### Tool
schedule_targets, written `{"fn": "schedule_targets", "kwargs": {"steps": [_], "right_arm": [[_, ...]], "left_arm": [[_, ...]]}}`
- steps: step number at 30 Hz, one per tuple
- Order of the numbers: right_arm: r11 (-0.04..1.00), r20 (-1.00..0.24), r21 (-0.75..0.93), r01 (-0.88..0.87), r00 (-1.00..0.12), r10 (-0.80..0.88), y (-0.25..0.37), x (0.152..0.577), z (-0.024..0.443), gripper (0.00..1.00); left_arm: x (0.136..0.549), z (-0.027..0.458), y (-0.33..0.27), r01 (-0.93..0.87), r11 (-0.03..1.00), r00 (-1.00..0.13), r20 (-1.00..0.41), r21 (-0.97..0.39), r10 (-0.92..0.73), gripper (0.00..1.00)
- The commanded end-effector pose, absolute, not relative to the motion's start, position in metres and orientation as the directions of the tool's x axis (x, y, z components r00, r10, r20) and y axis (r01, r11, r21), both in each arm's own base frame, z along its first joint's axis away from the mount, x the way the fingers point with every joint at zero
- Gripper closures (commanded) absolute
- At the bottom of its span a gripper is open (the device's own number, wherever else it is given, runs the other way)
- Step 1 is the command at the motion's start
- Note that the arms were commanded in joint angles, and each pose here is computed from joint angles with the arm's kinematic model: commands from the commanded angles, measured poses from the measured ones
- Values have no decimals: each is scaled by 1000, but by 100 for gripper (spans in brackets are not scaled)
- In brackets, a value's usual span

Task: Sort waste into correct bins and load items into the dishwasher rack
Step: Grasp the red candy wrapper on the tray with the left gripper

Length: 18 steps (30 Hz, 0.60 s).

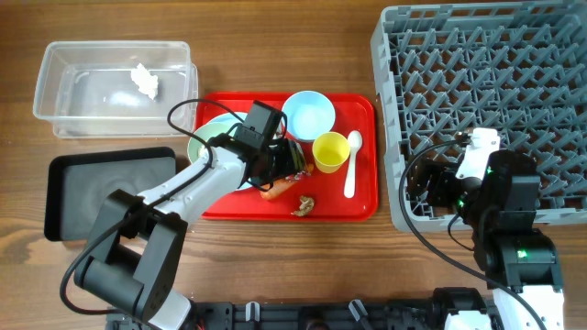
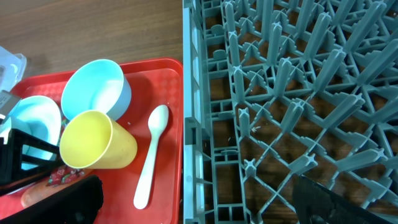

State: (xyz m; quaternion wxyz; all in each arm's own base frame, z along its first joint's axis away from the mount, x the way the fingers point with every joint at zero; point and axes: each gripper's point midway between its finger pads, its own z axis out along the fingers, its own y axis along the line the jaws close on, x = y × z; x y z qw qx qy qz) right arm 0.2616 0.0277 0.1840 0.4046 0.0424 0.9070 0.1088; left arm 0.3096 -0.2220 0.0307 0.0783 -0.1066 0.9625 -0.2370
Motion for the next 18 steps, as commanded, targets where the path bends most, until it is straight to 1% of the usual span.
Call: {"fn": "schedule_targets", "kwargs": {"steps": [1, 4, 5, 6, 9, 12, 13, 18], "right_arm": [[971, -744, 237, -39, -650, 155, 32, 264, 197, 0], [971, -744, 237, -39, -650, 155, 32, 264, 197, 0], [971, -744, 237, -39, -650, 155, 32, 264, 197, 0], [971, -744, 237, -39, -650, 155, 32, 264, 197, 0], [971, -744, 237, -39, -650, 155, 32, 264, 197, 0], [971, -742, 237, -38, -652, 155, 32, 264, 196, 0], [971, -742, 237, -39, -652, 155, 32, 264, 196, 0], [971, -742, 237, -39, -652, 155, 32, 264, 196, 0]], "left_arm": [[310, 28, -222, -175, 865, -964, -96, -470, -248, 56], [311, 28, -223, -173, 864, -964, -100, -473, -248, 61], [312, 28, -223, -172, 863, -963, -102, -475, -248, 60], [312, 27, -224, -172, 863, -963, -103, -475, -248, 57], [312, 27, -223, -172, 863, -963, -102, -474, -248, 57], [312, 26, -223, -173, 864, -963, -103, -473, -249, 60], [313, 26, -222, -174, 867, -962, -108, -467, -251, 66], [314, 26, -222, -174, 867, -961, -114, -466, -254, 68]]}}
